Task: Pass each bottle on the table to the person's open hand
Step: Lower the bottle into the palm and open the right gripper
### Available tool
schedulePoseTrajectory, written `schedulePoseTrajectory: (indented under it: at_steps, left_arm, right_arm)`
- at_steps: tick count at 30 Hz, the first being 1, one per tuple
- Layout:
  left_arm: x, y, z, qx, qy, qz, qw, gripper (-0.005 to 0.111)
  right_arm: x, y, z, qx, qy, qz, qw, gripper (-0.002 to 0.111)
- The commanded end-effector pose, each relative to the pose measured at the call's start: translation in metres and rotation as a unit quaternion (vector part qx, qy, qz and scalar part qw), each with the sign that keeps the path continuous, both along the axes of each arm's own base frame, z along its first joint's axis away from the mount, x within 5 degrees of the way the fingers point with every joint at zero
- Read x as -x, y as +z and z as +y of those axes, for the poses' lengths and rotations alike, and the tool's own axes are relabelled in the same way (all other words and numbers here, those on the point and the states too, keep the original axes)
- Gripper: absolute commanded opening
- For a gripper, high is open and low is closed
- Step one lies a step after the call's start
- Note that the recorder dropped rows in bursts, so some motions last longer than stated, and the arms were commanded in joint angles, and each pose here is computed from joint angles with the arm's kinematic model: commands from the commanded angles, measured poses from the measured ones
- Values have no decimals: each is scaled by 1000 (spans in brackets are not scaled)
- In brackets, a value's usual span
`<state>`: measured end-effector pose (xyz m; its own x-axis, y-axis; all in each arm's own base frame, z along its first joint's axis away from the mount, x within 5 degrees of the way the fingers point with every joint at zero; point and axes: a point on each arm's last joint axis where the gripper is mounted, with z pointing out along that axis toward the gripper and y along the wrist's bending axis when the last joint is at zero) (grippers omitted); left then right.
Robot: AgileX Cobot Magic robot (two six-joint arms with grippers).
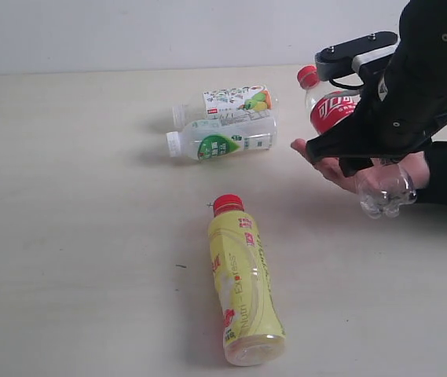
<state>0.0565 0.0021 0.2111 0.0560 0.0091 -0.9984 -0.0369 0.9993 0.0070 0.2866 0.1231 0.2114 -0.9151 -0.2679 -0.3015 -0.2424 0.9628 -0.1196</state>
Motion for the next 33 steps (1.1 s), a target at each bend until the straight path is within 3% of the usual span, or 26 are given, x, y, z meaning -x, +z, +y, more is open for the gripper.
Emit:
schedulePoseTrajectory:
  at_steps: [1, 15, 20, 33]
  left_arm:
    - [0, -1, 0, 3, 2, -1, 1000, 0]
    - [0, -1, 0, 3, 2, -1, 1000, 0]
    - [0, -1, 0, 3, 2, -1, 1000, 0]
    - [0, -1, 0, 3, 2, -1, 1000, 0]
  right_arm:
    - [-4, 2, 2, -11, -1, -9, 1000, 2]
    - [-3, 2, 1, -7, 0, -8, 1000, 64]
    - [-4, 2, 1, -7, 1, -10, 1000, 69]
    - [-5, 3, 2, -11, 4, -19, 1000, 69]
